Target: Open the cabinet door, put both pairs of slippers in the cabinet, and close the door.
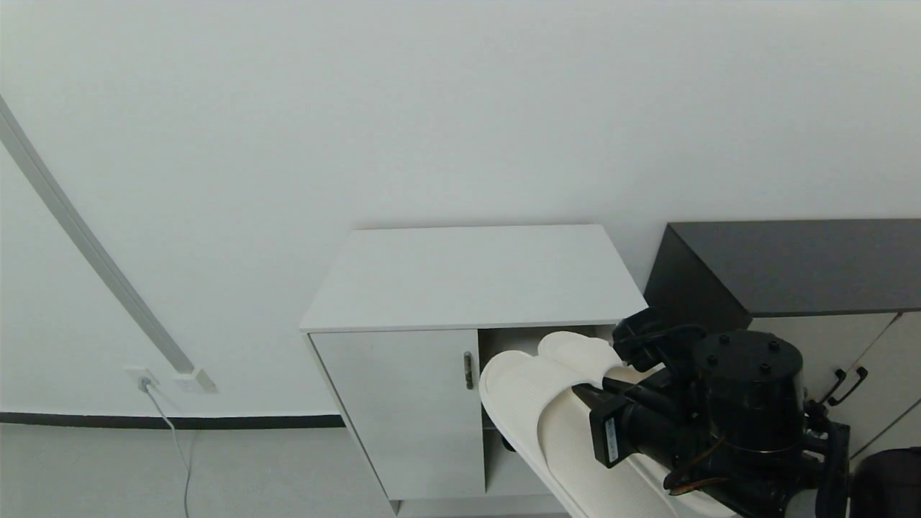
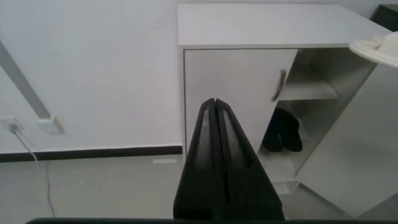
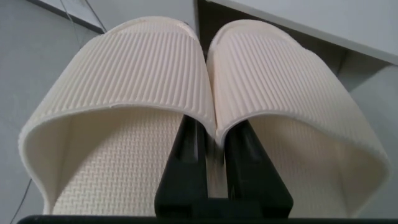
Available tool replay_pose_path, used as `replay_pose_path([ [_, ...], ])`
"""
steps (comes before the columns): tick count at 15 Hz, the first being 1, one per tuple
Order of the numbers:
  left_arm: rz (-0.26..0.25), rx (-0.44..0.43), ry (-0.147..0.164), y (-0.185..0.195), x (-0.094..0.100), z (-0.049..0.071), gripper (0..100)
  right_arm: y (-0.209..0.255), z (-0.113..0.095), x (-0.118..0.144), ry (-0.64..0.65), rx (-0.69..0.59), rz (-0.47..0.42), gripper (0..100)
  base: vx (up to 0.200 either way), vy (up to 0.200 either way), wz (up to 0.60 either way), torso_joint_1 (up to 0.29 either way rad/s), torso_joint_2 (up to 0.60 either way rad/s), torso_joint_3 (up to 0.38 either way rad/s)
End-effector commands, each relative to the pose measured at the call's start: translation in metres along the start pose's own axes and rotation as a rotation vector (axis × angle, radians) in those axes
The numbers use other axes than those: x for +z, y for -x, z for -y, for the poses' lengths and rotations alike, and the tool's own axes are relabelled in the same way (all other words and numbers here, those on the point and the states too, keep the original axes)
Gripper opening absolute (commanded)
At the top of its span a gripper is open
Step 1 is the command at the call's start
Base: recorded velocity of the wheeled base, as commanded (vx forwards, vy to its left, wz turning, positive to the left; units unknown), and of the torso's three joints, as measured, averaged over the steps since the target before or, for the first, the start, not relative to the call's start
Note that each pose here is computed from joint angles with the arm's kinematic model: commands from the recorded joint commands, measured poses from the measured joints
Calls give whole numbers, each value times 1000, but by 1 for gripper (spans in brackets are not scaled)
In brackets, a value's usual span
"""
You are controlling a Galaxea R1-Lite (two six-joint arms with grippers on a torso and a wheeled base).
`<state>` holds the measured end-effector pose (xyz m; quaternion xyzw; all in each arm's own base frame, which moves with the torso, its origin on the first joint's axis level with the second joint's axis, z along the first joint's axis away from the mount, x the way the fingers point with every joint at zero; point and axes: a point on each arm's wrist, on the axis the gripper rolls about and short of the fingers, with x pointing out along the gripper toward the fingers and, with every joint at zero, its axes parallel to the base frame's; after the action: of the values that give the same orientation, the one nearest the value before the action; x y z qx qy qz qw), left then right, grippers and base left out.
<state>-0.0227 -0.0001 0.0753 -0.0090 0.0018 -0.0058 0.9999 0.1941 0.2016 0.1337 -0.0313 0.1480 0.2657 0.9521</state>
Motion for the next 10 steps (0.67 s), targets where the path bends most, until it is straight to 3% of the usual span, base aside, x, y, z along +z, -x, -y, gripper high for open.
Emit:
replay_pose_path([
  [1, -1, -1, 2, 0, 0, 0, 0, -1, 0, -1, 2, -1, -4, 0, 0, 0, 0, 0, 0, 0],
  [10, -1, 1, 3, 0, 0, 0, 0, 0, 0, -3, 3, -3, -10, 0, 0, 0, 0, 0, 0, 0],
])
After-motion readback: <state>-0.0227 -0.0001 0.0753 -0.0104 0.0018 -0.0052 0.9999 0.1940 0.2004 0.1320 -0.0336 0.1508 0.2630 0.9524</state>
